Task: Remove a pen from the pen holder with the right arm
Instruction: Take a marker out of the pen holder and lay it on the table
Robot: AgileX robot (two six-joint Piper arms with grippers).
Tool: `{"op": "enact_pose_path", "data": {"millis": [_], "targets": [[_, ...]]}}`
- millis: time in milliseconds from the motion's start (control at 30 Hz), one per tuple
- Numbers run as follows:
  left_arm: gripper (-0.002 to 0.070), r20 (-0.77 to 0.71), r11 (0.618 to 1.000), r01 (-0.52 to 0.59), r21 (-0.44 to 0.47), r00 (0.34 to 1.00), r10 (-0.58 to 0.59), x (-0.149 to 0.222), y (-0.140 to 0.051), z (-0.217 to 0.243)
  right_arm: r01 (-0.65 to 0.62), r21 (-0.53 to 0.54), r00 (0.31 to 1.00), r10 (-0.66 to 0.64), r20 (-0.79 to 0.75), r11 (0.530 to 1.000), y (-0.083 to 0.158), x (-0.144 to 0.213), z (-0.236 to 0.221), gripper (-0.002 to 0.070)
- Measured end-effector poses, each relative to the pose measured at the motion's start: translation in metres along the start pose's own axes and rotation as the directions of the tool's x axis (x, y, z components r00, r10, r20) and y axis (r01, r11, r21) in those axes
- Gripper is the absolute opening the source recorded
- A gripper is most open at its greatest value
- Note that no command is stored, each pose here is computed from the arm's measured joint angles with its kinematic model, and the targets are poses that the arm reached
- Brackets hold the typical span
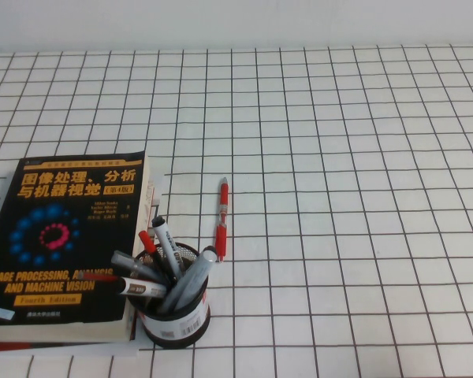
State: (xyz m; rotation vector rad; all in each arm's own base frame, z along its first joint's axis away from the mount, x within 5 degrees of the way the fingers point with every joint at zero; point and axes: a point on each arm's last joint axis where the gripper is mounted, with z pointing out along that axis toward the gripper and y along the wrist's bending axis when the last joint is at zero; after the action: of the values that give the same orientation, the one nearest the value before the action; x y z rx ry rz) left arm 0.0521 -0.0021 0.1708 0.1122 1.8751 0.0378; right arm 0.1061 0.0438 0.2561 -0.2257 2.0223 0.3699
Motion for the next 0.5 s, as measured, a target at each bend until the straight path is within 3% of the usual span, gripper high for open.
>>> {"op": "enact_pose_path", "data": {"millis": [167,367,500], "targets": [[-0.0004,0.0,1.0,0.0,0.0,1.0,0.0,0.0,0.0,0.0,-0.069,0.132,0.981,0.043,0.189,0.989,-0.023,0.039,-0.007,-0.0015],[-0.0004,0.0,1.0,0.0,0.0,1.0,0.0,0.0,0.0,0.0,-0.107,0.202,0.957,0.046,0.287,0.973,-0.032,0.074,-0.013,-0.0015],[-0.0004,0.0,1.0,0.0,0.0,1.0,0.0,0.0,0.0,0.0,-0.112,0.213,0.936,0.031,0.35,0.971,-0.032,0.078,-0.019,-0.0015]]}}
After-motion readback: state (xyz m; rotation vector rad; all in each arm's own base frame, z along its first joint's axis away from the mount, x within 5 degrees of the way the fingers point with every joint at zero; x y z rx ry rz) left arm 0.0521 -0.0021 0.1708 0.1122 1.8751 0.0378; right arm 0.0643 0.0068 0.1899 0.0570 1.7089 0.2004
